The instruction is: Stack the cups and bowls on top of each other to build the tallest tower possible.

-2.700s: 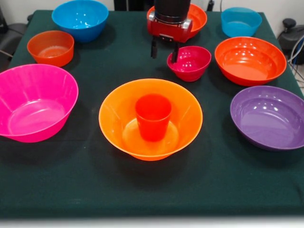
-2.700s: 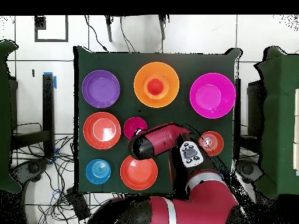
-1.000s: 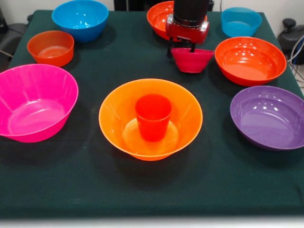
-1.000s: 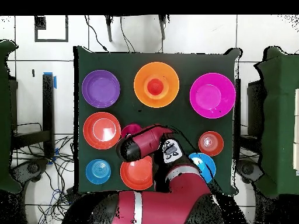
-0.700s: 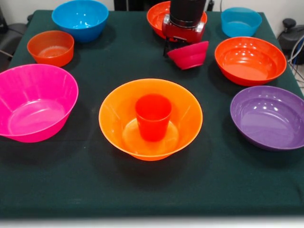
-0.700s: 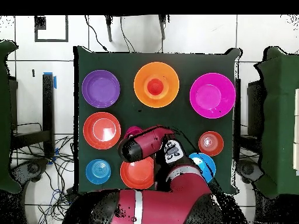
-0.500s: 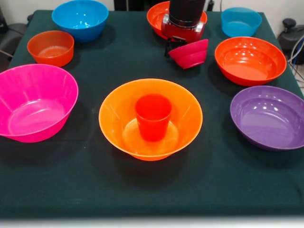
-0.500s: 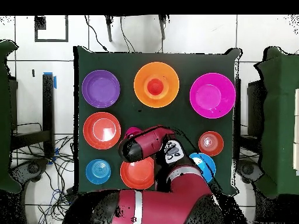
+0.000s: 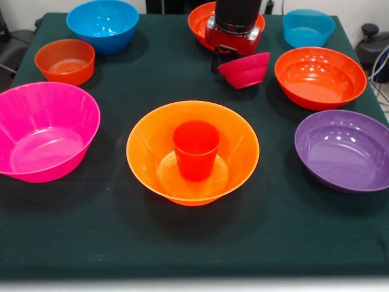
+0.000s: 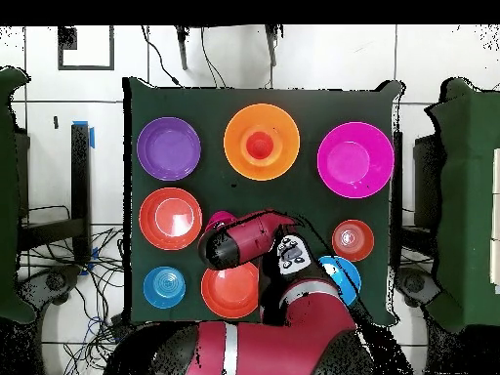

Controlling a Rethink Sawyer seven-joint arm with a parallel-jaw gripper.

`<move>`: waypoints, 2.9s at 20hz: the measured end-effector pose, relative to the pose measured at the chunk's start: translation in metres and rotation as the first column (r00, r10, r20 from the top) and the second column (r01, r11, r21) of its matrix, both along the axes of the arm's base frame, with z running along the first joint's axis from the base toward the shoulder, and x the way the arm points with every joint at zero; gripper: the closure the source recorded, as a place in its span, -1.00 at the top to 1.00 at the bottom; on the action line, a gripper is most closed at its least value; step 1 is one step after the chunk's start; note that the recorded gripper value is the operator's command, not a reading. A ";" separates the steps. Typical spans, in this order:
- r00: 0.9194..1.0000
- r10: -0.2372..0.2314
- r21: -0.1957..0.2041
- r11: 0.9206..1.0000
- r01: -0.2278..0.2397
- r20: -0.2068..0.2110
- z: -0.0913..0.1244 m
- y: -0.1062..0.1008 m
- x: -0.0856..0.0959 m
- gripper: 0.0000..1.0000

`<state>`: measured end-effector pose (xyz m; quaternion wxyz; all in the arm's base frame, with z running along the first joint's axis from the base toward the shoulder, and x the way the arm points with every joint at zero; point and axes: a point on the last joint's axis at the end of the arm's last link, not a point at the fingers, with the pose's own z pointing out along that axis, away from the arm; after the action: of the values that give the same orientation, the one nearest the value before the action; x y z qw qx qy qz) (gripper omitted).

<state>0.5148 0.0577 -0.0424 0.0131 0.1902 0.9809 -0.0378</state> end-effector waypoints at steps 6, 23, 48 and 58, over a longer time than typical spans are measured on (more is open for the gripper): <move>1.000 -0.008 0.000 1.000 0.008 -0.001 0.000 0.000 0.001 -1.00; 0.995 -0.073 0.025 0.997 0.071 0.062 0.029 -0.002 0.031 -1.00; 0.984 -0.139 0.055 0.990 0.133 0.114 0.058 -0.018 0.055 -1.00; 0.968 -0.226 0.068 0.973 0.219 0.112 0.116 -0.047 0.063 -1.00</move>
<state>0.5779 0.0107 0.0735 0.0619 0.3012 0.9515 -0.0006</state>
